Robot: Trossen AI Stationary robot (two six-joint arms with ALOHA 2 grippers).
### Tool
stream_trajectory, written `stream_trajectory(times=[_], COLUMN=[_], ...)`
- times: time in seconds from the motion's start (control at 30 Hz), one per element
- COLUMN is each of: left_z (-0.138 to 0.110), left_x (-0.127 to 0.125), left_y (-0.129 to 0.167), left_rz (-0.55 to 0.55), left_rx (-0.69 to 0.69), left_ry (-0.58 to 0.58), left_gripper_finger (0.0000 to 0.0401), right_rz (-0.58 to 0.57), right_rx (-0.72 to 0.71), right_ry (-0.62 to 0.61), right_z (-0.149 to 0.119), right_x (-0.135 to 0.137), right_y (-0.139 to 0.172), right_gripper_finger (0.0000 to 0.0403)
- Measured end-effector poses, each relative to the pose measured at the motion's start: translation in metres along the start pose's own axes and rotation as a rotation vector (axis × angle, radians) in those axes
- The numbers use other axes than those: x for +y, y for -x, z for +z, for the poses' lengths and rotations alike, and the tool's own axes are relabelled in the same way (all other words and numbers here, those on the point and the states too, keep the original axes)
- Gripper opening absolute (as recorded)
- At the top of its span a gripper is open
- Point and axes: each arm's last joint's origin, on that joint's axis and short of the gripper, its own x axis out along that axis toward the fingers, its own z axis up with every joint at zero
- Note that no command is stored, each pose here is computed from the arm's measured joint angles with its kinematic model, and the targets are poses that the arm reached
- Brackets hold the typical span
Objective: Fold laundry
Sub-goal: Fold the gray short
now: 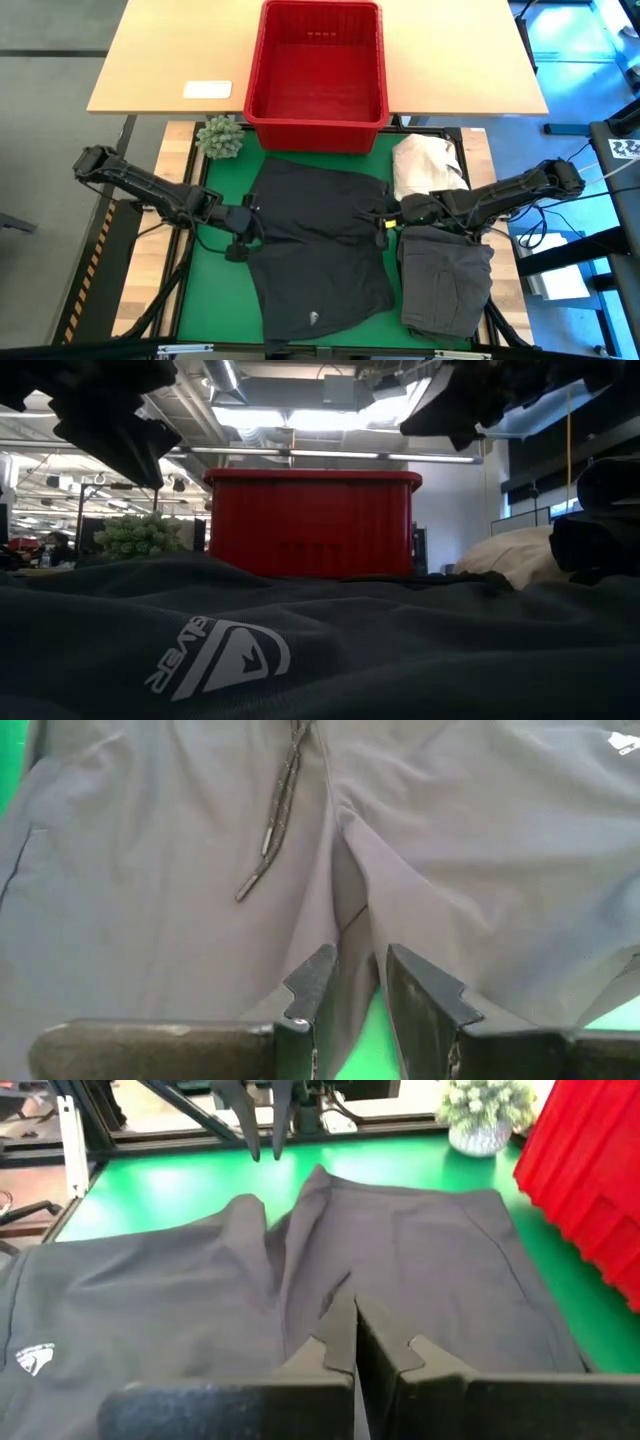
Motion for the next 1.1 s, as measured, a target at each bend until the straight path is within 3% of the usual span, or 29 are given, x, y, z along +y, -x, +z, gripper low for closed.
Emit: stream_trajectory(times=[0.83,1.1], left_z=[0.0003,0.0004], left_x=[-0.0008,-0.0007], left_y=[0.0004,0.0004], left_rz=[-0.003,-0.002], left_rx=[-0.002,-0.002], left_ry=[-0.005,-0.005], left_gripper_finger=[0.0085,0.0085], right_rz=[-0.028,-0.135], right_rx=[-0.043,-0.025], right_ry=[-0.036,-0.025], right_z=[0.0032,-0.0019], right_x=[0.0029,0.0009], right_y=[0.0009,-0.0052], right_gripper_finger=[0.0,0.0])
